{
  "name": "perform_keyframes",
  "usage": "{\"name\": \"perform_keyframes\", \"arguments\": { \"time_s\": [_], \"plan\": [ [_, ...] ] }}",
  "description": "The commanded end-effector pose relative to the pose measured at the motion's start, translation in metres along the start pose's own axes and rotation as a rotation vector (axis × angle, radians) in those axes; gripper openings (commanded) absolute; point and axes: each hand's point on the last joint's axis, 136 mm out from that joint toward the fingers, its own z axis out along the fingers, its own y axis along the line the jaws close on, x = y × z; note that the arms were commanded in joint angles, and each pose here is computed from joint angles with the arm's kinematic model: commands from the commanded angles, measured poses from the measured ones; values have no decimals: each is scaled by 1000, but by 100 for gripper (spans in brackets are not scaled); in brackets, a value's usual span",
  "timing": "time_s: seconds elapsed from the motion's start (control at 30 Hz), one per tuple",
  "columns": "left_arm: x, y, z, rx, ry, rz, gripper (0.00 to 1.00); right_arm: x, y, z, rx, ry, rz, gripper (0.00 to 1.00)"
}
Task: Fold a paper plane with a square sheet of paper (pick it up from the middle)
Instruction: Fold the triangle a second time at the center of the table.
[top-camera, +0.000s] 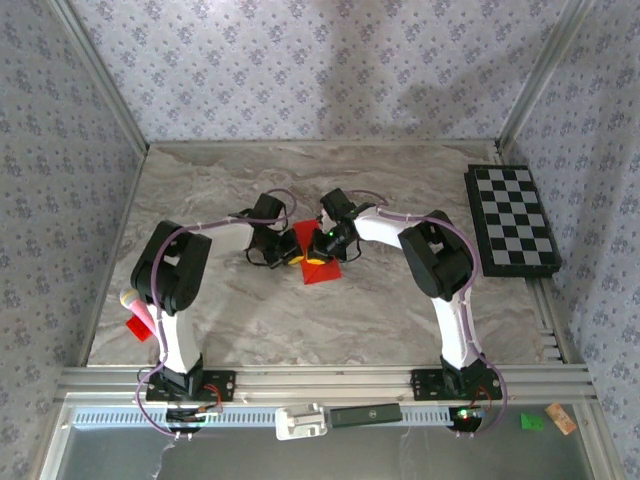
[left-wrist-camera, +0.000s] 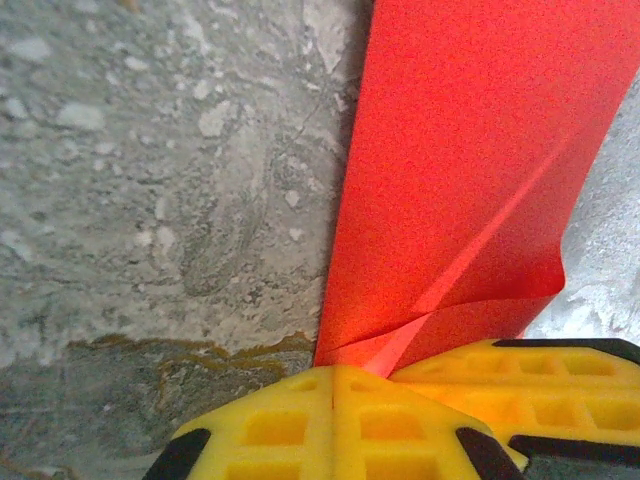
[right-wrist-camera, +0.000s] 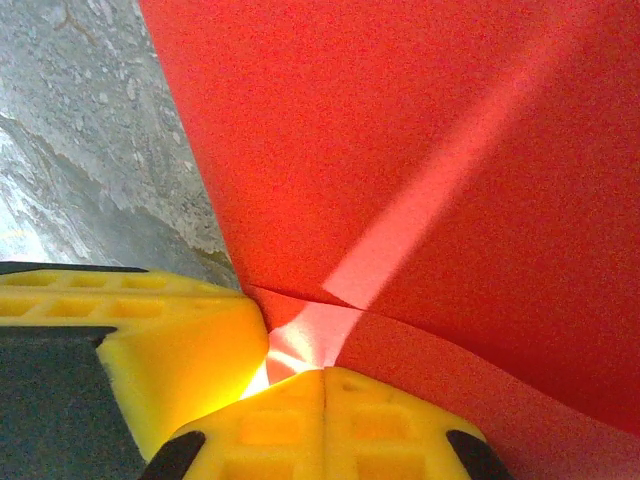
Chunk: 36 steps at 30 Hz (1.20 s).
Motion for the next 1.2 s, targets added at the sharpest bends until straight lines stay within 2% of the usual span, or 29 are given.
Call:
{"name": "perform_keyframes", "arguments": {
  "time_s": [0.0,0.23,0.73,0.97,1.17],
  "plan": [
    [8,22,10,-105,35,-3,0,-6,12,-9,-59,-32,-44,1],
    [8,29,10,-138,33,17,0,-4,19,-21,-99,-65,-127,2],
    [6,26,9,-136,26,26,0,9,-12,-2,-59,-13,-123,2],
    [-4,-18,-17,0,-21,72,0,19,-41,14,11,25,-96,1],
    [6,-38,-43,114,-47,66,9,22,-61,22,67,30,-81,0]
  ]
}}
